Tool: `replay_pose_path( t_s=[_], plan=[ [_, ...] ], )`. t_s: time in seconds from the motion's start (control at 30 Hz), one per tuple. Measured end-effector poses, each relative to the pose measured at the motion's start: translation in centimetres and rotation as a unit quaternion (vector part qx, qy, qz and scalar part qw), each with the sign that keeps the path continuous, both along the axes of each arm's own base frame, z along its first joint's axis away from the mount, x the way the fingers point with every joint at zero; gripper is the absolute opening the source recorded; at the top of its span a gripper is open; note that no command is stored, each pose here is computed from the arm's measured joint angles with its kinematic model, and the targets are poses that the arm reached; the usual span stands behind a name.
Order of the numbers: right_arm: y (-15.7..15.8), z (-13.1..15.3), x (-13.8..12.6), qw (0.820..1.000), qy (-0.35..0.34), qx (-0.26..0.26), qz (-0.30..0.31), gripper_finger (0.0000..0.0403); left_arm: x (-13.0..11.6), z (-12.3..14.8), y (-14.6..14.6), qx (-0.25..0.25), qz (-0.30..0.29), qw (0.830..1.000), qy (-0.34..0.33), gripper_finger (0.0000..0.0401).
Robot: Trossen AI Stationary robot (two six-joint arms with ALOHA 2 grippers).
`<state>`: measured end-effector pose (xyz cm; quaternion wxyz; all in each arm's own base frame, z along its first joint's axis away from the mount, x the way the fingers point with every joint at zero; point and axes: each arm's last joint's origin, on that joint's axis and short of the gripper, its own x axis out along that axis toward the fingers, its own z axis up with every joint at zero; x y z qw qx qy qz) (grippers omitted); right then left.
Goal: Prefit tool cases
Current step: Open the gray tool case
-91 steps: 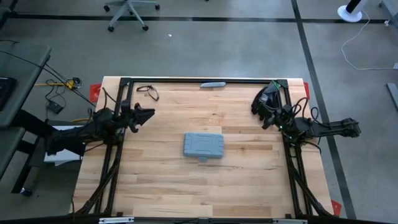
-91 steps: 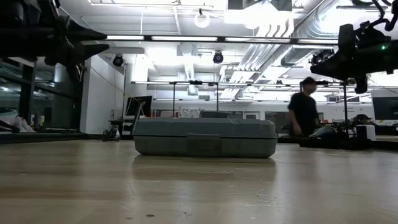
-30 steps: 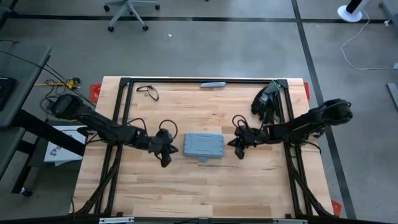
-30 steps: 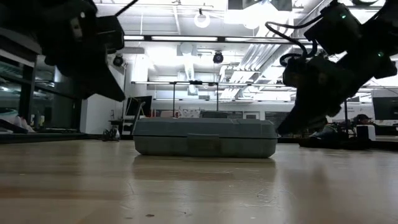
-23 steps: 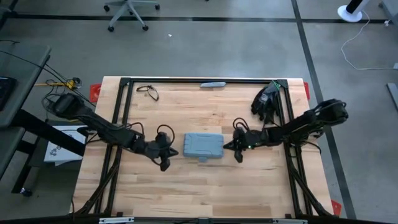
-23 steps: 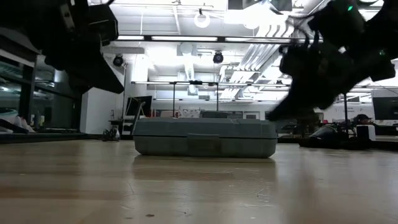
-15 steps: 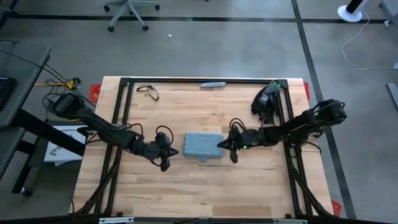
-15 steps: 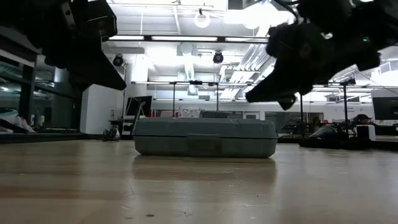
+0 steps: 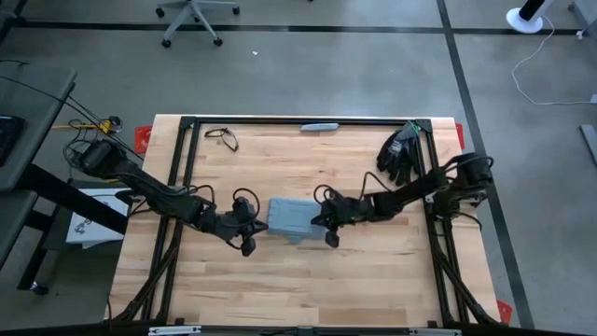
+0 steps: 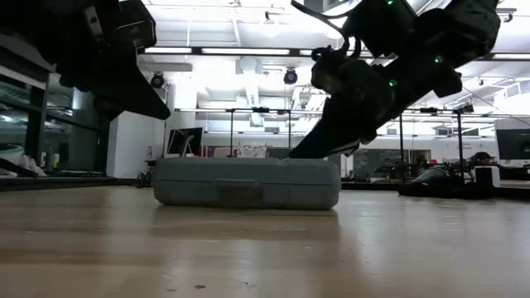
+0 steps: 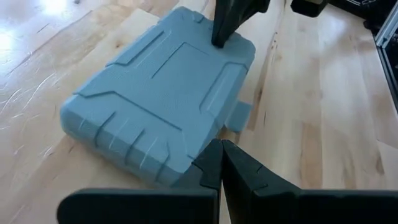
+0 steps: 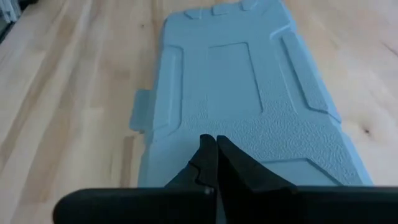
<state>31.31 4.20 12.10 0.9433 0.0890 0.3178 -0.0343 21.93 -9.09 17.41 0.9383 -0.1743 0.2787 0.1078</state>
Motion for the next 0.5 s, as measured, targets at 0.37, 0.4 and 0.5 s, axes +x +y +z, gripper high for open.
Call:
replay_pose_path(
  t_s=[0.37, 0.4, 0.5],
  plan=[
    [-4.1, -0.4, -0.4, 0.992, 0.039, -0.056, -0.107, 0.0, 0.1, -0.3, 0.0, 0.013, 0.012, 1.0, 0.003, 0.0],
    [-4.3, -0.4, -0.4, 0.991, 0.04, -0.058, -0.111, 0.0, 0.1, -0.5, 0.0, 0.015, 0.014, 1.0, 0.006, 0.0],
    [-4.7, -0.4, -0.4, 0.99, 0.04, -0.061, -0.121, 0.0, 0.3, -1.2, 0.0, 0.02, 0.018, 0.999, 0.018, 0.0]
  ],
)
